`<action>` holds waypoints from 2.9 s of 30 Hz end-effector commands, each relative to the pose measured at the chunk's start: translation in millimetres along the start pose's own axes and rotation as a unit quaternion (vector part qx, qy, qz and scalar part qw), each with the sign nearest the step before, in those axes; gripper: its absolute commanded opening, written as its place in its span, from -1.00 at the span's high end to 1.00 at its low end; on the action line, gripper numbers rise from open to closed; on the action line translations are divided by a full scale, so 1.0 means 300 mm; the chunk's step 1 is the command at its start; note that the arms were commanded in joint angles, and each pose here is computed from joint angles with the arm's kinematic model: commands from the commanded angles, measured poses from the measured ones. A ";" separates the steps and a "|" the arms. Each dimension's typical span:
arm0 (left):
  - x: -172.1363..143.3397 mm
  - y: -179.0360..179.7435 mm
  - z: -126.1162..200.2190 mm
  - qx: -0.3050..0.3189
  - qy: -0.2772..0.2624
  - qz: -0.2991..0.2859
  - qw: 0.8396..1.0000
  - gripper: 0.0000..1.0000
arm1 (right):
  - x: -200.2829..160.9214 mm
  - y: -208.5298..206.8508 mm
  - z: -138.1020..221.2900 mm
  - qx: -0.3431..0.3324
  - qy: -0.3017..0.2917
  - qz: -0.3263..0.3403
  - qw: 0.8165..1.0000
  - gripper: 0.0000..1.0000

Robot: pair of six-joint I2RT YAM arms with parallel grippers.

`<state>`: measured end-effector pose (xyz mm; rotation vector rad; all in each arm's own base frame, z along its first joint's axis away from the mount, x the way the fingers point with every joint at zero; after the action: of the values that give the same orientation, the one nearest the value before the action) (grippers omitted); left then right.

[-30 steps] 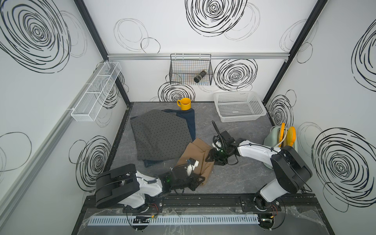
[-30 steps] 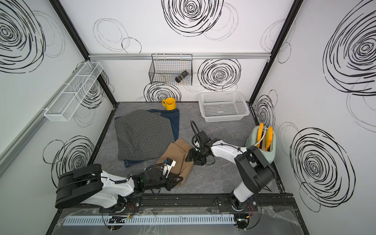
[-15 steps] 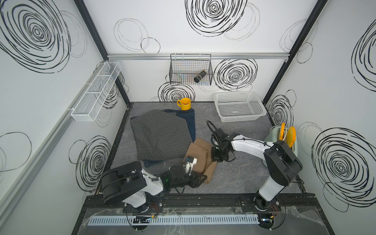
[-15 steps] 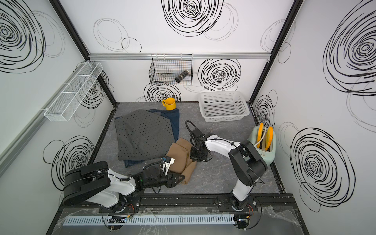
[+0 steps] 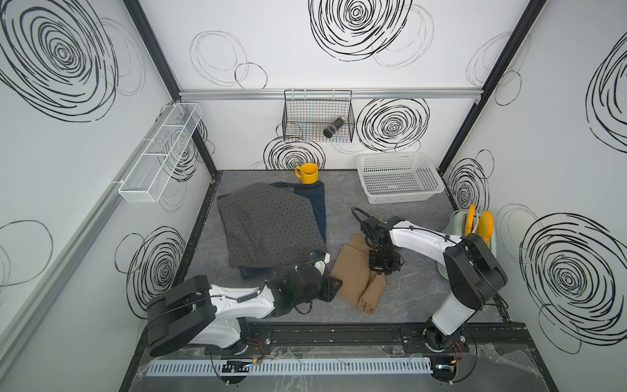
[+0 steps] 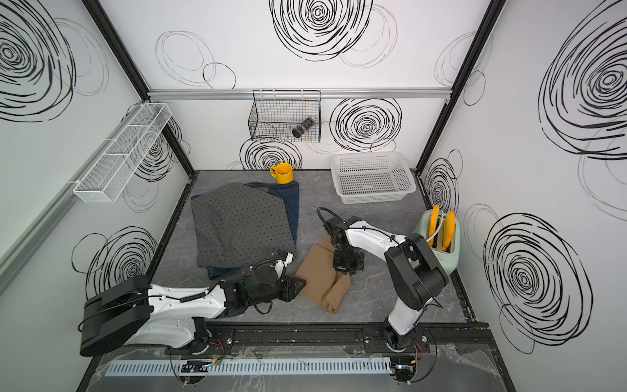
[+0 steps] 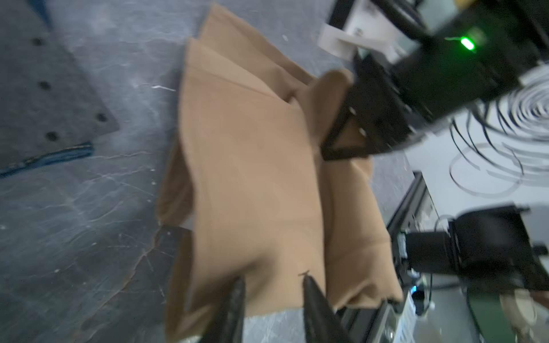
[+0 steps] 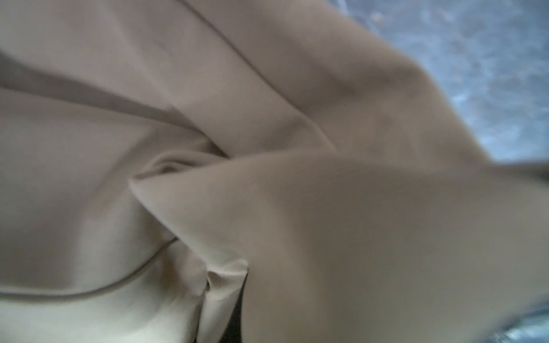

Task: Roll up the skirts
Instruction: Roll the skirt at the center of the board.

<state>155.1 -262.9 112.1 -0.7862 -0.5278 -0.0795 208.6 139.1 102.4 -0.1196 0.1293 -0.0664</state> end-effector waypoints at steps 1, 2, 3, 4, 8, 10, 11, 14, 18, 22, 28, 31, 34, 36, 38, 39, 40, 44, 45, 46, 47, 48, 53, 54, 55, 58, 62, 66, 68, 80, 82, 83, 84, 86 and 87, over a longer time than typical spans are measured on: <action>0.042 -0.003 -0.059 0.061 0.004 0.007 0.998 0.66 | -0.045 -0.087 0.003 -0.092 0.038 -0.020 0.995 1.00; 0.042 -0.007 -0.080 0.060 0.013 0.015 0.998 0.73 | -0.039 -0.087 0.010 -0.091 0.037 -0.025 0.995 1.00; 0.038 -0.011 -0.094 0.055 0.018 0.023 0.998 0.74 | -0.031 -0.083 0.020 -0.092 0.035 -0.031 0.995 1.00; 0.033 -0.013 -0.102 0.051 0.019 0.026 0.998 0.74 | -0.017 -0.075 0.030 -0.093 0.032 -0.034 0.995 1.00; 0.017 -0.023 -0.131 0.046 0.030 0.025 0.998 0.74 | 0.046 -0.040 0.045 -0.126 0.035 -0.045 0.990 1.00; 0.013 -0.016 -0.143 0.043 0.034 0.030 0.998 0.74 | 0.074 -0.010 0.036 -0.136 0.044 -0.049 0.988 1.00; 0.012 -0.017 -0.149 0.038 0.034 0.029 0.998 0.74 | 0.087 0.006 0.027 -0.145 0.048 -0.050 0.987 1.00; 0.013 -0.015 -0.165 0.042 0.038 0.026 0.998 0.74 | 0.110 0.055 -0.012 -0.161 0.066 -0.044 0.984 1.00; 0.012 -0.007 -0.154 0.030 0.034 0.031 0.998 0.72 | 0.127 0.109 -0.037 -0.146 0.073 -0.042 0.986 1.00; 0.013 -0.013 -0.148 0.010 0.040 0.022 0.999 0.75 | 0.140 0.150 -0.035 -0.101 0.074 -0.049 0.991 1.00; -0.003 -0.030 -0.031 0.020 -0.011 -0.054 0.998 0.47 | 0.149 0.193 -0.061 -0.057 0.088 -0.046 0.993 1.00; -0.011 -0.085 0.039 0.046 -0.049 -0.116 0.991 0.17 | 0.153 0.195 -0.066 -0.061 0.086 -0.043 0.994 1.00; -0.038 -0.182 0.085 0.015 -0.060 -0.180 0.982 -0.21 | 0.154 0.197 -0.071 -0.060 0.087 -0.040 0.994 1.00; -0.066 -0.245 0.084 -0.012 -0.047 -0.218 0.975 -0.40 | 0.155 0.205 -0.072 -0.050 0.085 -0.037 0.994 1.00; -0.095 -0.282 0.061 -0.026 -0.035 -0.245 0.968 -0.51 | 0.157 0.207 -0.074 -0.048 0.084 -0.035 0.995 1.00; -0.108 -0.295 0.045 -0.029 -0.030 -0.257 0.966 -0.57 | 0.157 0.207 -0.072 -0.045 0.084 -0.033 0.995 1.00; -0.117 -0.303 0.030 -0.032 -0.026 -0.261 0.964 -0.62 | 0.157 0.211 -0.070 -0.041 0.082 -0.032 0.995 1.00; -0.136 -0.318 -0.042 -0.036 -0.003 -0.269 0.963 -0.75 | 0.159 0.217 -0.068 -0.027 0.077 -0.030 0.996 1.00; -0.137 -0.315 -0.065 -0.031 0.003 -0.271 0.962 -0.76 | 0.159 0.219 -0.070 -0.025 0.077 -0.028 0.996 1.00; -0.138 -0.309 -0.085 -0.024 0.009 -0.272 0.962 -0.76 | 0.160 0.220 -0.072 -0.025 0.076 -0.027 0.996 1.00; -0.137 -0.305 -0.106 -0.015 0.014 -0.271 0.962 -0.77 | 0.162 0.220 -0.071 -0.024 0.075 -0.027 0.997 1.00; -0.136 -0.298 -0.125 -0.011 0.019 -0.269 0.963 -0.77 | 0.163 0.221 -0.071 -0.023 0.074 -0.027 0.997 1.00; -0.144 -0.292 -0.184 -0.022 0.040 -0.247 0.968 -0.78 | 0.159 0.220 -0.072 -0.018 0.070 -0.023 0.997 0.99; -0.148 -0.296 -0.192 -0.027 0.045 -0.243 0.969 -0.78 | 0.159 0.220 -0.073 -0.017 0.070 -0.023 0.997 0.99; -0.159 -0.300 -0.198 -0.034 0.052 -0.239 0.969 -0.76 | 0.157 0.219 -0.072 -0.017 0.070 -0.022 0.997 0.99; -0.173 -0.310 -0.204 -0.058 0.064 -0.224 0.971 -0.75 | 0.157 0.217 -0.071 -0.016 0.069 -0.020 0.997 0.99; -0.172 -0.335 -0.176 -0.094 0.071 -0.218 0.969 -0.82 | 0.155 0.216 -0.072 -0.016 0.068 -0.019 0.997 0.99; -0.166 -0.327 -0.115 -0.121 0.061 -0.221 0.966 -0.93 | 0.154 0.215 -0.070 -0.014 0.066 -0.018 0.998 0.99; -0.160 -0.329 -0.142 -0.101 0.069 -0.226 0.966 -0.93 | 0.157 0.215 -0.072 -0.012 0.065 -0.019 0.998 0.99; -0.163 -0.307 -0.262 0.044 0.054 -0.259 0.963 0.38 | 0.155 0.221 -0.067 -0.001 0.060 -0.018 0.998 0.98; -0.152 -0.290 -0.258 0.050 0.047 -0.242 0.968 0.77 | 0.152 0.219 -0.065 0.001 0.059 -0.018 0.998 0.97; -0.144 -0.277 -0.253 0.050 0.041 -0.230 0.971 0.90 | 0.150 0.217 -0.062 0.003 0.058 -0.018 0.998 0.96; -0.134 -0.263 -0.247 0.051 0.034 -0.216 0.974 1.00 | 0.148 0.216 -0.059 0.005 0.056 -0.017 0.998 0.93; -0.118 -0.231 -0.225 0.038 0.020 -0.176 0.983 1.00 | 0.148 0.211 -0.048 0.013 0.048 -0.017 0.999 0.81; -0.113 -0.212 -0.211 0.026 0.015 -0.154 0.988 1.00 | 0.149 0.212 -0.040 0.021 0.043 -0.018 0.999 0.73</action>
<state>122.7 -375.0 99.4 -0.6072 -0.5999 -0.5088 242.7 174.1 88.9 -0.2500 0.2855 -0.1083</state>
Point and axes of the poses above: each gripper's point midway between its finger pads, its own z axis back along the fingers, its own y axis along the line the jaws close on, x = y × z, the point moved 7 cm from there along z, back along the fingers, and after that the axes turned 5 degrees about z, right-handed, at the moved point
